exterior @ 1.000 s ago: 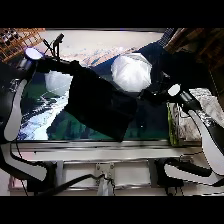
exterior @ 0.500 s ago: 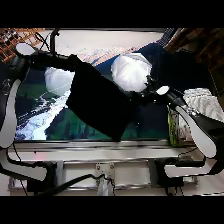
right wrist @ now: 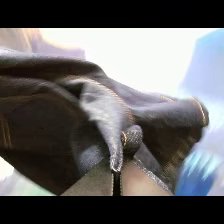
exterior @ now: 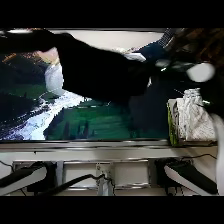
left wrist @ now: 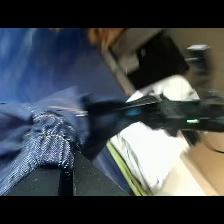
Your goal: Fold the clothes and pants, and hang the long-sleeved shirts on hangers.
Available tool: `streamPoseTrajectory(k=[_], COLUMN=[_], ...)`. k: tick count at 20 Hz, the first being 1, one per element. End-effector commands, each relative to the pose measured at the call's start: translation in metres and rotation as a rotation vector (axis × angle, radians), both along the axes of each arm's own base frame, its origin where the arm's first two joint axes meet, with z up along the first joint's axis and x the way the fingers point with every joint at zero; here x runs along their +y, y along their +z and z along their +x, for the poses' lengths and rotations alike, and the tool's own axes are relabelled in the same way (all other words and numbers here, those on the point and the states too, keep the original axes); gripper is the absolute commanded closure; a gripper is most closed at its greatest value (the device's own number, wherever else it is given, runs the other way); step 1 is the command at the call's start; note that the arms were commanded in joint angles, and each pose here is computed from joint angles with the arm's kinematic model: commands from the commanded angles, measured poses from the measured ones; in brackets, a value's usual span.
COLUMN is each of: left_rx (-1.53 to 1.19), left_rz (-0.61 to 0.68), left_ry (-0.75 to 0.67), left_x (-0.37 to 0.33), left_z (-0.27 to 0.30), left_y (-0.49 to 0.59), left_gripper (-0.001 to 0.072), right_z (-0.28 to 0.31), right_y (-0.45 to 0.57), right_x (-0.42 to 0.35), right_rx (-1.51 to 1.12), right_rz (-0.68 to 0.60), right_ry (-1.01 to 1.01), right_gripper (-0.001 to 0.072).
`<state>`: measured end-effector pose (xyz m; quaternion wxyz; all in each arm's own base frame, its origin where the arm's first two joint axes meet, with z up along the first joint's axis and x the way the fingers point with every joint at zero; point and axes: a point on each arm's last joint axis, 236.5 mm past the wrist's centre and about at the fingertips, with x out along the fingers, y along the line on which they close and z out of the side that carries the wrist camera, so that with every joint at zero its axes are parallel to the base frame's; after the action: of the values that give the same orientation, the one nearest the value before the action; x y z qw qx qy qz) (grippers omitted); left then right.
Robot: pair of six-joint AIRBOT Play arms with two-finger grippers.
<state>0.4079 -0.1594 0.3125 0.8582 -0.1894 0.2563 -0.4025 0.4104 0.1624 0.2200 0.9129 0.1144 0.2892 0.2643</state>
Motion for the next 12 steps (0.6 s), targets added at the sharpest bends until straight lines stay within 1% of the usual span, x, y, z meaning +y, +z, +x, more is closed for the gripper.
streamPoseTrajectory(k=[1,3,5,7,9,10,12], left_rx=[-0.189,-0.266,-0.317,-0.336,-0.326,-0.309,-0.264], left_rz=[0.023,0.039,0.049,0.057,0.073,0.085,0.096], left_ry=[0.129,0.170,0.171,0.160,0.133,0.113,0.070], left_x=[0.038,0.044,0.039,0.034,0.030,0.027,0.022], left_z=[-0.048,-0.075,-0.096,-0.108,-0.117,-0.120,-0.117], left_y=[0.070,0.095,0.110,0.115,0.111,0.105,0.092], left_gripper=[0.0680,0.0680,0.0680,0.0679,0.0679,0.0678,0.0678], right_z=[-0.059,-0.098,-0.131,-0.155,-0.170,-0.173,-0.161], right_y=[0.129,0.177,0.209,0.225,0.231,0.230,0.211], right_x=[-0.036,-0.041,-0.047,-0.052,-0.052,-0.051,-0.046], right_rx=[-0.346,-0.470,-0.562,-0.601,-0.596,-0.574,-0.471], right_rz=[-0.112,-0.098,-0.101,-0.120,-0.135,-0.119,-0.081], right_ry=[-0.063,-0.072,-0.084,-0.088,-0.075,-0.074,-0.068], right_gripper=[0.0684,0.0684,0.0684,0.0684,0.0684,0.0684,0.0684])
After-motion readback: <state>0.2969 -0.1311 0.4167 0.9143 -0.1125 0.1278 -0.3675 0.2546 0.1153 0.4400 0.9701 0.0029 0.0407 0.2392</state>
